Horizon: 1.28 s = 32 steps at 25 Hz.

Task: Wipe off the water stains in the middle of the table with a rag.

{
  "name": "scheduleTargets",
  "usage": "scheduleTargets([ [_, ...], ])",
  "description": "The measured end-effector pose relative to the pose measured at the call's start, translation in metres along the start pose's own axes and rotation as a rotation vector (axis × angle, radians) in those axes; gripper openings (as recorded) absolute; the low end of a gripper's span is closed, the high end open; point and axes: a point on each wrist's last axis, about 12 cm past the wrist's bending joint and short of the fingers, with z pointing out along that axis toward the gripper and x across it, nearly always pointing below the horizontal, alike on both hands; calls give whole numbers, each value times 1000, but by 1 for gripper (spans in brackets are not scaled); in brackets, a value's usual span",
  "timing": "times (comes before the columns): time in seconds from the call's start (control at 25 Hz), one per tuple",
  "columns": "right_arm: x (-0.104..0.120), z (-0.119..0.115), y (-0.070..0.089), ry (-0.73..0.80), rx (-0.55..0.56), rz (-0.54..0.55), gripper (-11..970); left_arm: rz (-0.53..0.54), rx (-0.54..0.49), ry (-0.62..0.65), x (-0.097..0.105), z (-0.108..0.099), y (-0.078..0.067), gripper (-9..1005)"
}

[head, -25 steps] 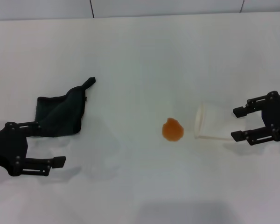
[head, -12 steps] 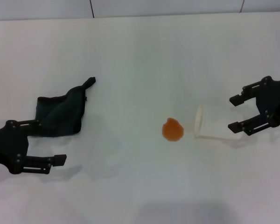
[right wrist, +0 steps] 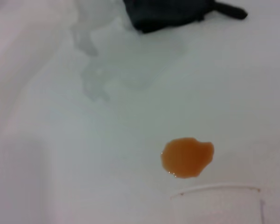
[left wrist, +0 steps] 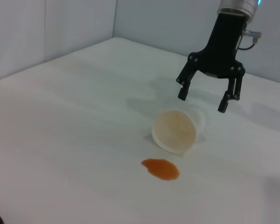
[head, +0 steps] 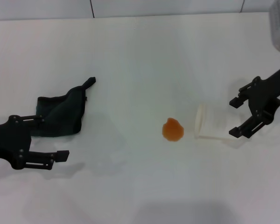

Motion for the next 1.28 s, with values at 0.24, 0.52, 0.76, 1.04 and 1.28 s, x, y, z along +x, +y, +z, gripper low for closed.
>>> scheduleTargets([
  [0.24, -21, 8, -4, 112, 9, -24, 861, 1, 1, 8, 0, 1, 1, 880],
  [0.52, -39, 25, -7, 248, 41, -44, 860, 17, 18, 15, -6, 8, 2, 880],
  [0.76, -48, 33, -11, 305, 26, -39, 860, 22, 32, 26, -10, 13, 4, 880],
  [1.04, -51, 40, -12, 334, 25, -52, 861, 18, 34, 30, -11, 14, 5, 880],
  [1.28, -47, 52, -10, 358, 9, -57, 858, 16, 37, 27, -11, 16, 4, 880],
])
